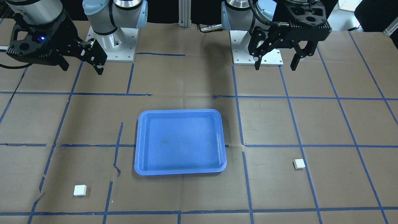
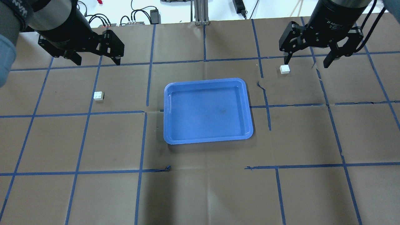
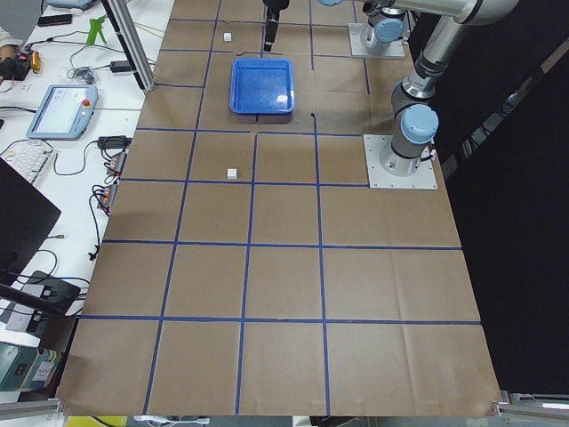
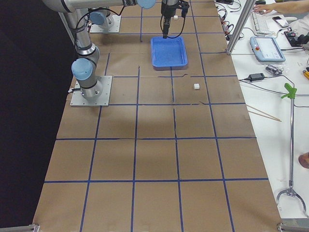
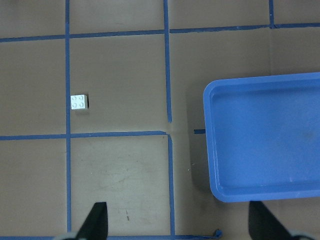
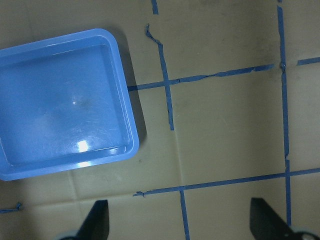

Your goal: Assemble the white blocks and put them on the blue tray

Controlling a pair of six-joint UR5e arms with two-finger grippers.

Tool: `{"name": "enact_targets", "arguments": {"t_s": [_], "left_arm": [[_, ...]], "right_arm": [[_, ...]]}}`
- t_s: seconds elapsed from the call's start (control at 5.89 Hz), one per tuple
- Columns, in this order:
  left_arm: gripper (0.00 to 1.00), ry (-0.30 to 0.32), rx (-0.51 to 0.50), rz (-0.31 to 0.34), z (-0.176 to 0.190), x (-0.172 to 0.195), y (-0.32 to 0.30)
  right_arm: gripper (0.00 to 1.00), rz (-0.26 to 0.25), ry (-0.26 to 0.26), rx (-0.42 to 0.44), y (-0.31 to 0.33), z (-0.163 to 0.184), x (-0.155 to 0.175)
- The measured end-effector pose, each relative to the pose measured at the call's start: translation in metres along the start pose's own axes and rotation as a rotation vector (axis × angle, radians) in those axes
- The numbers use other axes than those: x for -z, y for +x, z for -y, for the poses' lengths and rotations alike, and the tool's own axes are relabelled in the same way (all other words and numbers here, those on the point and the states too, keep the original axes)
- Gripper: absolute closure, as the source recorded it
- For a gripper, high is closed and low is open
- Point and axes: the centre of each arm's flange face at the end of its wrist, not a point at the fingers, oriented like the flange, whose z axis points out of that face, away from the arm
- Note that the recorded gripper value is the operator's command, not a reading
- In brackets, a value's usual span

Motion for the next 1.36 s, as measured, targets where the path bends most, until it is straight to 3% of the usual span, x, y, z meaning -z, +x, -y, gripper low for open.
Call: {"name": "enact_targets", "arguments": {"t_s": [1.02,1.19,1.36], "left_arm": [[0.01,-0.007,0.001,0.002,0.000,-0.002,-0.003],[0.01,-0.035,0.019,0.022,0.004,-0.010,-0.017],[0.01,-0.108,0.074,0.046,0.023,-0.040,-0.049]], "right_arm": [[0.00,0.001,-0.006,0.025,0.000,-0.001,-0.002],[0.00,0.003,-0.006,0.111,0.000,-0.002,-0.002],[0.00,0.003,-0.006,0.257,0.001,-0.001,-0.003]]}}
